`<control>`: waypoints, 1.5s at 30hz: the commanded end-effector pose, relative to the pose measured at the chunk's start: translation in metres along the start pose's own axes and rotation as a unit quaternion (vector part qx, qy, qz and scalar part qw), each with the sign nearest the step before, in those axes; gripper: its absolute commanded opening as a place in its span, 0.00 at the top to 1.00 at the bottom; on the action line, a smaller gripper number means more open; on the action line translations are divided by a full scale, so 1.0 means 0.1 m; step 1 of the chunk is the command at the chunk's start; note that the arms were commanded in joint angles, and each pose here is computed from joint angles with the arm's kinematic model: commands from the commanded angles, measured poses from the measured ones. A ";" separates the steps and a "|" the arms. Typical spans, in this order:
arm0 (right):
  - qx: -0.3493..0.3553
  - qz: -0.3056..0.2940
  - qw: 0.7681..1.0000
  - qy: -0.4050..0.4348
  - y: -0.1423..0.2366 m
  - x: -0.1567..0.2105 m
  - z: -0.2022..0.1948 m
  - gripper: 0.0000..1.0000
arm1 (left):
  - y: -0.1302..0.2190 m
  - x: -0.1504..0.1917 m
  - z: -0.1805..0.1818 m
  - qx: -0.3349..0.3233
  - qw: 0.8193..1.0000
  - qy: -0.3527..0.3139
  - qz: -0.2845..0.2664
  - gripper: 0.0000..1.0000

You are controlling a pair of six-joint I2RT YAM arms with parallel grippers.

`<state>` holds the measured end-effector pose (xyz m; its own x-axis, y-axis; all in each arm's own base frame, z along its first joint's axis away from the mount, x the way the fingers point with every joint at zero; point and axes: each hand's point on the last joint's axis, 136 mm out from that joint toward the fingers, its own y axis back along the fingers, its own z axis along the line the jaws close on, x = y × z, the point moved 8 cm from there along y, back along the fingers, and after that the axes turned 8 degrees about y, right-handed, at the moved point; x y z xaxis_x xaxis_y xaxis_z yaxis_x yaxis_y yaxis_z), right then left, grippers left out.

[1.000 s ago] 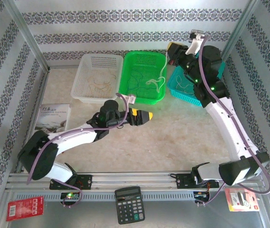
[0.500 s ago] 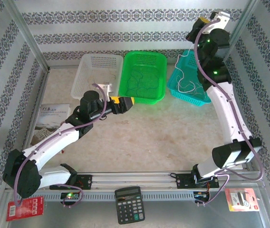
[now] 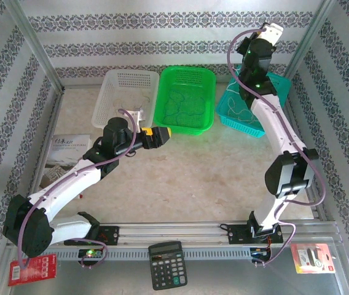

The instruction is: Untangle the cables

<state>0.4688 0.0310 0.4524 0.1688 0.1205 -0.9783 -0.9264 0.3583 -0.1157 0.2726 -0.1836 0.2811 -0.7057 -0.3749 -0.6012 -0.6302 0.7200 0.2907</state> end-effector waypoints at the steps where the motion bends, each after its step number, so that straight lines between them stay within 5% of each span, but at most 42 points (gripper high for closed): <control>1: 0.046 -0.044 0.998 0.001 -0.17 -0.07 -0.06 1.00 | 0.08 -0.09 -0.04 -0.005 1.000 -0.013 -0.011 0.00; 10: 0.110 -0.010 0.993 0.046 -0.55 0.51 -0.29 1.00 | 0.12 -0.06 0.03 -0.019 1.000 -0.007 -0.007 0.00; 21: 0.117 0.122 0.982 0.083 -0.59 1.36 -0.65 1.00 | 0.13 -0.04 0.11 -0.034 0.999 0.003 -0.013 0.00; 23: 0.099 0.154 0.979 0.089 -0.55 1.48 -0.67 0.92 | 0.14 -0.04 0.12 -0.039 0.999 0.004 -0.015 0.00; 30: 0.050 0.232 0.967 0.087 -0.29 1.63 -0.72 0.34 | 0.23 -0.07 0.13 -0.049 0.999 0.009 -0.021 0.00; 40: -0.032 0.237 0.970 0.039 0.29 1.27 -0.55 0.20 | 0.55 -0.17 0.21 -0.115 0.990 -0.015 -0.078 0.00; 45: -0.104 0.233 0.967 0.018 0.73 1.15 -0.40 0.15 | 0.85 -0.32 0.36 -0.211 0.962 -0.058 -0.165 0.00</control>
<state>0.4213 0.0168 0.3262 -0.2815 0.1705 -0.9443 -0.9317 0.1869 0.3115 0.2557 -0.1141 0.3032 -0.5125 -0.4892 -0.7057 -0.8437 0.4398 0.3078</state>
